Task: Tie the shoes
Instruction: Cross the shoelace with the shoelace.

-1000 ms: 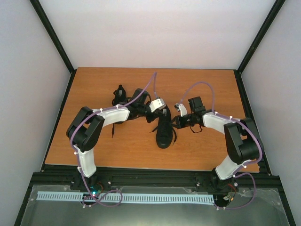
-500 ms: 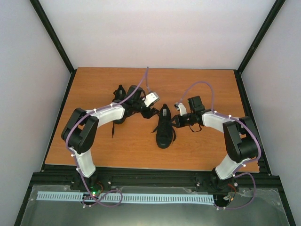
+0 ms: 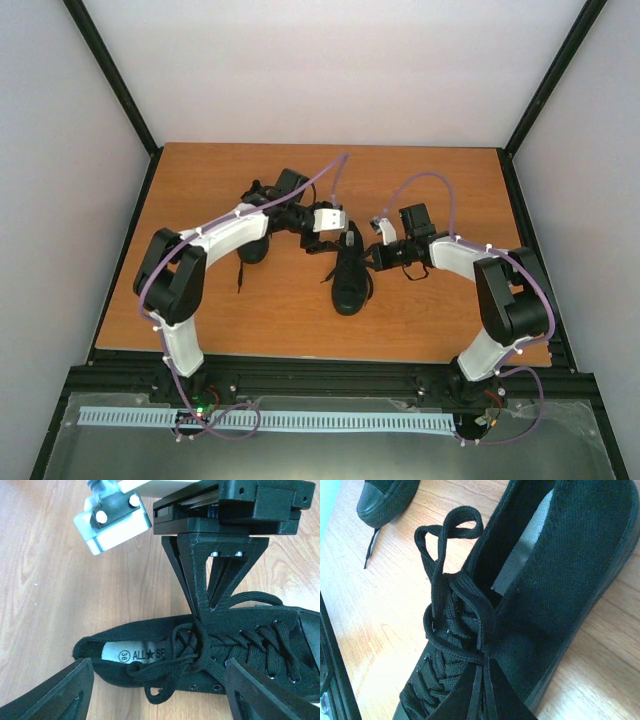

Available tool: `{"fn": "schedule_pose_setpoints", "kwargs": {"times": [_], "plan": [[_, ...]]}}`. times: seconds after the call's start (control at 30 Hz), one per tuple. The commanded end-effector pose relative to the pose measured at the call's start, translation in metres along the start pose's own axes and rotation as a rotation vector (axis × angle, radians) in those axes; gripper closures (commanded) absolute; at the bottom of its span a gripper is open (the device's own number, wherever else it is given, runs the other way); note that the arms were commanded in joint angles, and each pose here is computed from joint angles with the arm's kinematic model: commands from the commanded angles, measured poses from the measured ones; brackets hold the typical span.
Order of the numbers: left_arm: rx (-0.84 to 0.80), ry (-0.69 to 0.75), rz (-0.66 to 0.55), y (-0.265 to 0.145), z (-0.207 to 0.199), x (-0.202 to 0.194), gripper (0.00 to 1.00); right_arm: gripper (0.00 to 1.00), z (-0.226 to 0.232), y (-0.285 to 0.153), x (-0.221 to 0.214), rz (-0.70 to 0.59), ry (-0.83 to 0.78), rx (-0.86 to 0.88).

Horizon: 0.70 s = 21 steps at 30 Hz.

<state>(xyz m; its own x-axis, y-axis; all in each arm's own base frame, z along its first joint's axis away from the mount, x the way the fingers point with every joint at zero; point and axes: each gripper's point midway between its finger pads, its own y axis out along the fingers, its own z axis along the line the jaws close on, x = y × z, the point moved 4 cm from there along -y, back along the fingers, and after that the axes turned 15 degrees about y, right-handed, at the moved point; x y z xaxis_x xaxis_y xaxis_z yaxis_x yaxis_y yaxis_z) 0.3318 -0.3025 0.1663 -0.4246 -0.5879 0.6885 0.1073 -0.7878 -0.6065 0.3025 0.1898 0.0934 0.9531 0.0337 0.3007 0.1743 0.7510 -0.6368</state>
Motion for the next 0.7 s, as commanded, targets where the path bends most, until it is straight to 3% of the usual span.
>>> {"fn": "schedule_pose_setpoints", "kwargs": {"times": [0.0, 0.1, 0.37, 0.57, 0.67], "plan": [[-0.14, -0.072, 0.007, 0.019, -0.016, -0.004, 0.28, 0.97, 0.009, -0.005, 0.015, -0.049, -0.037, 0.021], [-0.091, -0.131, 0.026, 0.03, -0.006, -0.008, 0.34, 0.97, 0.01, -0.006, 0.017, -0.053, -0.042, 0.022], [-0.025, -0.132, 0.04, 0.043, 0.002, -0.014, 0.37, 0.97, 0.014, -0.007, 0.02, -0.054, -0.051, 0.032], [-0.028, -0.125, 0.053, 0.05, -0.006, -0.023, 0.47, 0.97, 0.013, -0.007, 0.017, -0.044, -0.051, 0.031], [-0.031, -0.12, 0.062, 0.051, -0.011, -0.026, 0.47, 0.86, 0.013, -0.009, 0.014, -0.038, -0.055, 0.024]]}}
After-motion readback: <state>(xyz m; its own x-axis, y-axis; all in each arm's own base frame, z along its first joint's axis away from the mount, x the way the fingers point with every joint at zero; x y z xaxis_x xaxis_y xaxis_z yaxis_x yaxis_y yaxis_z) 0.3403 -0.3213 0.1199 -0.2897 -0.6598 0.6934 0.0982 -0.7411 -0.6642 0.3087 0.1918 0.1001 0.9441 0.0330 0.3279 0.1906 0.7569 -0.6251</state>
